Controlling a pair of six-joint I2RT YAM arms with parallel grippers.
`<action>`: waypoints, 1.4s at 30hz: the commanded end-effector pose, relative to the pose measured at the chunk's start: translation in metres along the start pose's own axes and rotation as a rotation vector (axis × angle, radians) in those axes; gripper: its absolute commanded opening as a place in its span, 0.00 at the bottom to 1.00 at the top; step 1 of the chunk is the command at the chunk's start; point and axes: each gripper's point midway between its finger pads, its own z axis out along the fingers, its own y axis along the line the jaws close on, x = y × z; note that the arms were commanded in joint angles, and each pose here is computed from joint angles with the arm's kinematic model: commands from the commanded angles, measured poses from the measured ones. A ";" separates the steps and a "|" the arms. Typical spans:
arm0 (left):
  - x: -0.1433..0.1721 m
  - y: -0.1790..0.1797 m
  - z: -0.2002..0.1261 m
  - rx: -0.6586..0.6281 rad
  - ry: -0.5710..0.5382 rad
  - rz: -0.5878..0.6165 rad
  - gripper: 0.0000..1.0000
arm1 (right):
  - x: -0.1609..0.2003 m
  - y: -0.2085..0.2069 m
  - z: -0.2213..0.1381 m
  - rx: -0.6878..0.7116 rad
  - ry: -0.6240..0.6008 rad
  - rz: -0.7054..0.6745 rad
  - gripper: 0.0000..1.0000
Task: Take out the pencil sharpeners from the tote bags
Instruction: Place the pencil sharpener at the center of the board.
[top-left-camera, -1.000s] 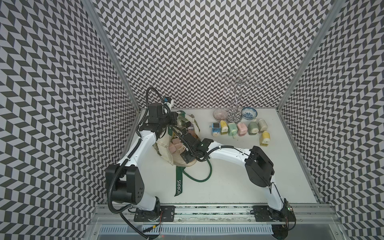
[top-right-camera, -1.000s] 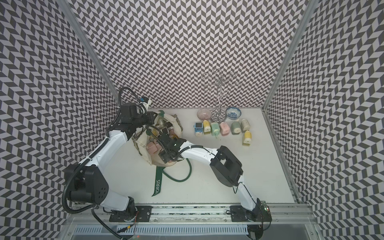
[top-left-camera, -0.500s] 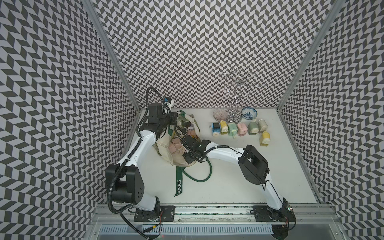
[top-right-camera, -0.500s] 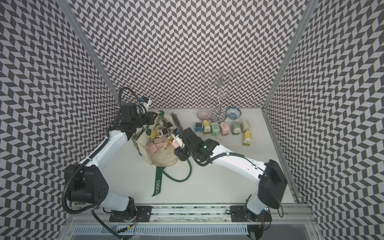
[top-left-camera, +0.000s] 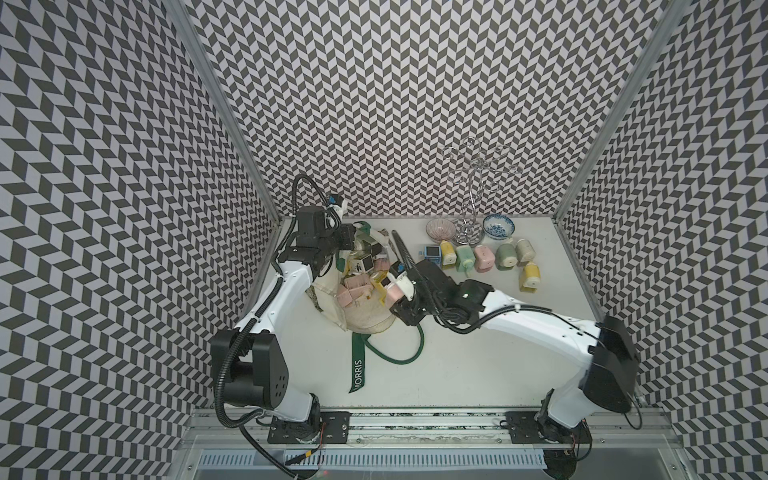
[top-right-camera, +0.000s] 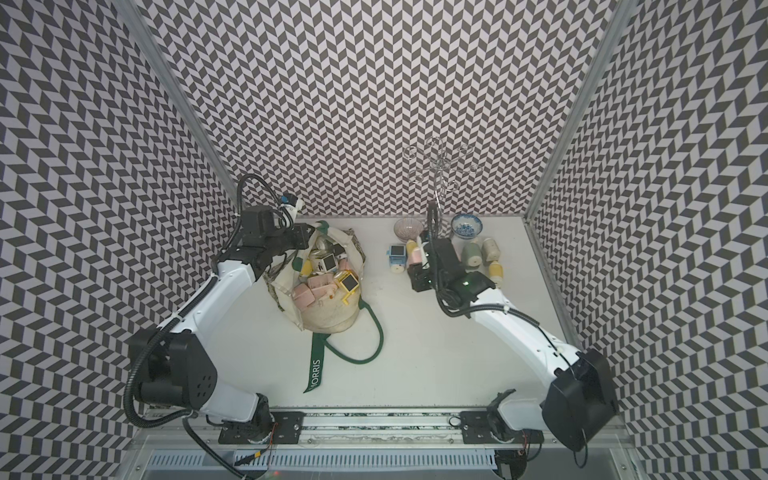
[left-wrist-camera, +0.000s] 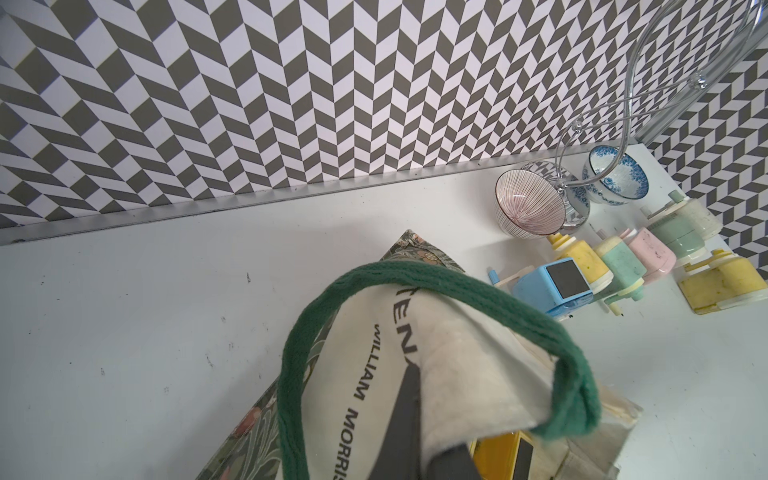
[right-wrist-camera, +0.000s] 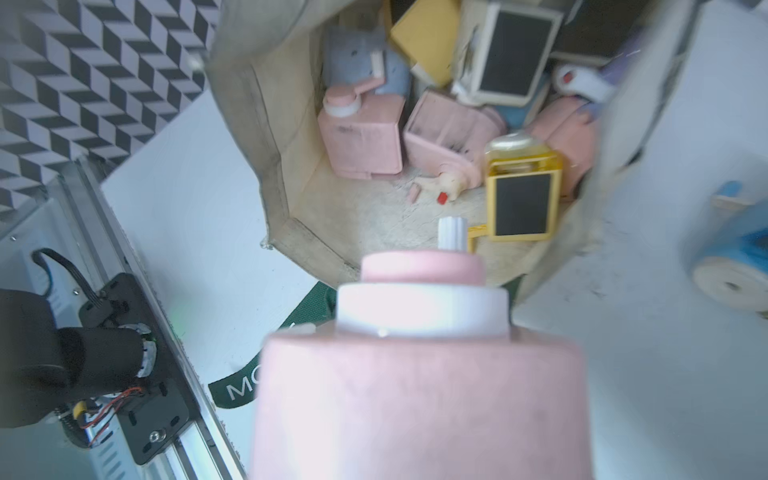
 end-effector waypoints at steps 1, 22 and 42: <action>-0.007 0.002 -0.009 -0.021 -0.022 0.012 0.00 | -0.013 -0.074 -0.033 0.148 -0.118 0.163 0.46; -0.009 0.008 -0.010 -0.017 -0.026 -0.004 0.00 | 0.138 -0.321 -0.025 0.635 0.071 0.703 0.45; -0.009 0.006 -0.012 -0.017 -0.029 0.002 0.00 | 0.164 -0.382 -0.024 0.722 0.072 0.732 0.51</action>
